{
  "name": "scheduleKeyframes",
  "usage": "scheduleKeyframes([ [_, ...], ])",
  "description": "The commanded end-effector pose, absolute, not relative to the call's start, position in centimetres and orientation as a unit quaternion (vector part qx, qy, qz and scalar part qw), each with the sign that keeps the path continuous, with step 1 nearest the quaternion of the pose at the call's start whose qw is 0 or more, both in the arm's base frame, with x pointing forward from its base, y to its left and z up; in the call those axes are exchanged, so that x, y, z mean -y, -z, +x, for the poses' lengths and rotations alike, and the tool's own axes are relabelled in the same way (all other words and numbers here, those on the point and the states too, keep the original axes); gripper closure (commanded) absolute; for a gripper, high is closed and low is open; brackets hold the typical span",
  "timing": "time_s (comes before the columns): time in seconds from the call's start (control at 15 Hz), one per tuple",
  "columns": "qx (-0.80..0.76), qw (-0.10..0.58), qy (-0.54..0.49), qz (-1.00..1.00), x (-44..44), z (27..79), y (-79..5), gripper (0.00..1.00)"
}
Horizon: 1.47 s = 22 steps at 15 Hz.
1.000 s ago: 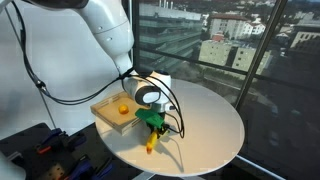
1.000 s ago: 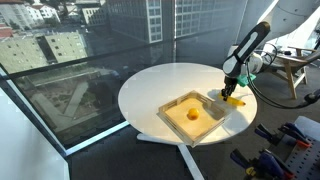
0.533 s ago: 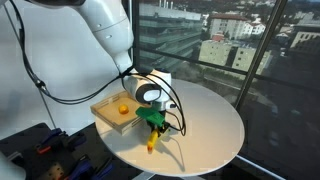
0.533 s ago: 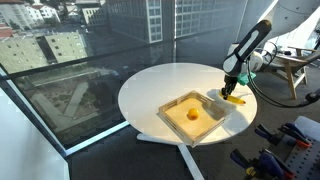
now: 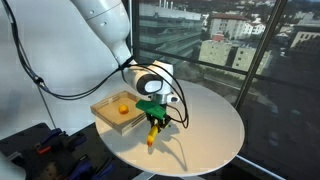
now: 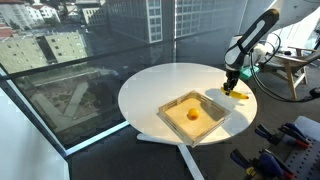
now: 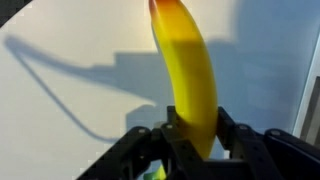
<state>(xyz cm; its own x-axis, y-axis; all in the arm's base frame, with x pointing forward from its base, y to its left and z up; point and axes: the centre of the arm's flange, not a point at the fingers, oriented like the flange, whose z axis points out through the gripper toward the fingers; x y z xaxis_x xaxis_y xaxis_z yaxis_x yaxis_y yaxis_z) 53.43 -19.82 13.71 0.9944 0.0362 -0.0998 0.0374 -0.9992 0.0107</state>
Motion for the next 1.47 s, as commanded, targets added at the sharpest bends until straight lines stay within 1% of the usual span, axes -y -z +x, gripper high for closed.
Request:
scheduleKeyframes([
  [0.0,-0.016,0.015,0.054,0.998,19.6,52.0,-17.1,0.84],
  [1.2,-0.016,0.006,0.043,0.999,19.8,51.3,-24.8,0.84],
  [1.27,-0.013,0.006,0.041,0.999,19.9,52.3,-23.2,0.59],
  [1.4,-0.013,0.006,0.04,0.999,19.9,52.1,-23.7,0.59],
])
